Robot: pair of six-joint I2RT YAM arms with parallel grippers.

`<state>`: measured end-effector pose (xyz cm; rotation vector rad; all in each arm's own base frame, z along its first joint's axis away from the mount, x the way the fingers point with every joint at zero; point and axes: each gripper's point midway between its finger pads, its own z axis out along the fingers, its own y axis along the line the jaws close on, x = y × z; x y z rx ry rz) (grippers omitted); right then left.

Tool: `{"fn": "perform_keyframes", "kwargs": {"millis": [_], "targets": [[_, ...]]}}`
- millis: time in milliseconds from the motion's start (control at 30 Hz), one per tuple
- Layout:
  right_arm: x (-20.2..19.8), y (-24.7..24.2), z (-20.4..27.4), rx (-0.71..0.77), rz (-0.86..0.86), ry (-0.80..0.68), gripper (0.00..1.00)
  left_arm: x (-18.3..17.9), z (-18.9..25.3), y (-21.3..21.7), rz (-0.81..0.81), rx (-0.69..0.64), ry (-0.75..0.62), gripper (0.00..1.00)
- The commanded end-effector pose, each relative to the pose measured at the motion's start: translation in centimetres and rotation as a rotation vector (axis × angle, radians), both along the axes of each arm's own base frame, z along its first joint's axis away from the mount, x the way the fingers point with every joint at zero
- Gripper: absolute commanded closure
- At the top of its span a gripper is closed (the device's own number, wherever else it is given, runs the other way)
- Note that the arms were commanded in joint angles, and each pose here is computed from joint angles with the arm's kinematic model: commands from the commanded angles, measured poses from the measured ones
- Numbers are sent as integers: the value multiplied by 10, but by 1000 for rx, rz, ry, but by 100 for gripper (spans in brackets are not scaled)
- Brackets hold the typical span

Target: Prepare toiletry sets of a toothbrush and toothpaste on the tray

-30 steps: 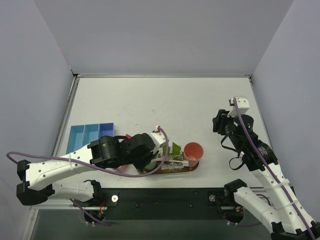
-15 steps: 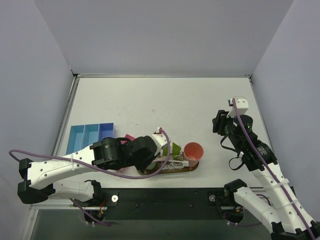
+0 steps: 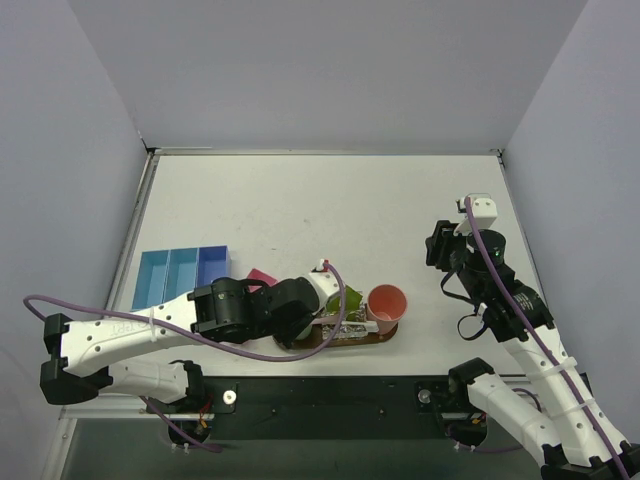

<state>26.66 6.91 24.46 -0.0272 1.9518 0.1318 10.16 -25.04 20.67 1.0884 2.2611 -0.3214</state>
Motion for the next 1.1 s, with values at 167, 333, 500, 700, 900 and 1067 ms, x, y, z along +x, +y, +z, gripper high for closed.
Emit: {"fn": "perform_keyframes", "kwargs": {"millis": [167, 333, 500, 700, 900, 1067], "targets": [[4, -5, 5, 1, -24, -31, 58, 13, 9, -9, 60, -60, -72, 100], [3, -4, 3, -1, -20, -25, 58, 15, 6, -11, 69, -48, -76, 100], [3, -5, 3, 0, -25, -26, 58, 15, 1, -12, 71, -39, -75, 100], [3, -4, 3, 2, -22, -27, 58, 15, -5, -17, 69, -26, -62, 90], [3, -5, 3, 3, -24, -27, 58, 17, -4, -17, 76, -27, -72, 72], [3, -5, 2, 3, -24, -26, 58, 19, -2, -15, 90, -25, -85, 48]]}}
